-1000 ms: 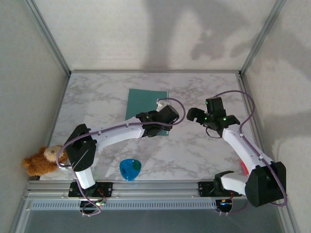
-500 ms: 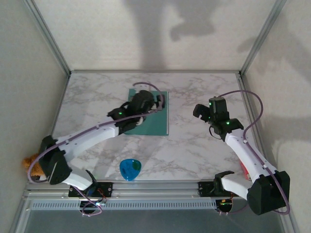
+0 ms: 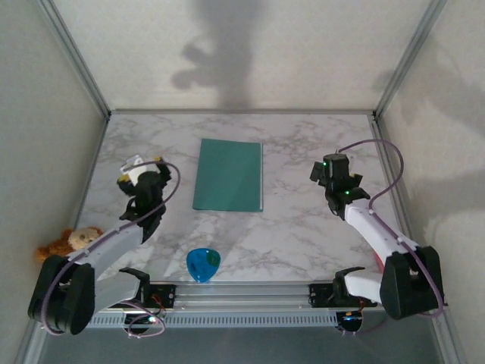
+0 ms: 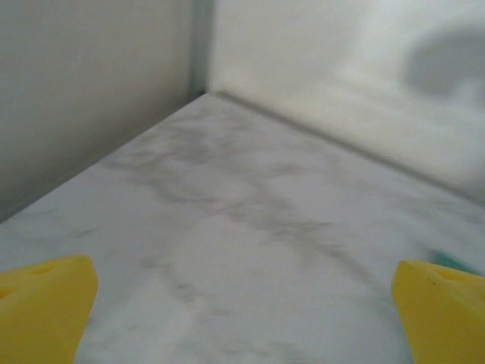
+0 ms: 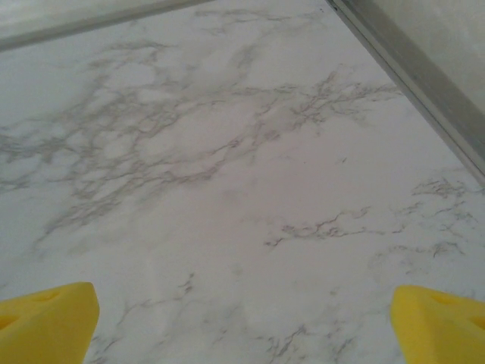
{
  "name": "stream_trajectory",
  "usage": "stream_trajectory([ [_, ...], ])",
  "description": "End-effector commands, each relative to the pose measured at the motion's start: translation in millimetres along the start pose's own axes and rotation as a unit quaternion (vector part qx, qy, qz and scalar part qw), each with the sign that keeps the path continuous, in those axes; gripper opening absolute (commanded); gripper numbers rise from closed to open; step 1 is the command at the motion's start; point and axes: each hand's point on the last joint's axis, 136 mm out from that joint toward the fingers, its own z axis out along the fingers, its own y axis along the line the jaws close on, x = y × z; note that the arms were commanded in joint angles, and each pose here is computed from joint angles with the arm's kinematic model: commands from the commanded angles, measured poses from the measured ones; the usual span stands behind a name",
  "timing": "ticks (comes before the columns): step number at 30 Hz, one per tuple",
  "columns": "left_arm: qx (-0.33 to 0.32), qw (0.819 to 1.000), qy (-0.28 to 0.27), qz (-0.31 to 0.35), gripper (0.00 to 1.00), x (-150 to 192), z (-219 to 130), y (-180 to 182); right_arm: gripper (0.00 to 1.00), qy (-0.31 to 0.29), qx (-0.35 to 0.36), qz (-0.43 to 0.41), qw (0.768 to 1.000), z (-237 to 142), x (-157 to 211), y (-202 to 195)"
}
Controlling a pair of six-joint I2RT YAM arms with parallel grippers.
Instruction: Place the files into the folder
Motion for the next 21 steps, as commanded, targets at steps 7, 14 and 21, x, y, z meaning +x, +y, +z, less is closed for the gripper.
stream_trajectory([
  [7, -0.032, 0.997, -0.048, -0.052, 0.99, -3, 23, 51, 0.99, -0.069, 0.036, -0.035, 0.996, 39, 1, -15],
  [14, -0.018, 0.998, -0.049, -0.040, 0.99, 19, 34, 54, 0.99, -0.099, -0.010, -0.081, 0.992, 50, 13, -3],
  [21, 0.029, 0.996, -0.078, -0.021, 1.00, 18, 30, 43, 0.99, -0.114, -0.082, -0.084, 0.986, 60, 21, 9],
])
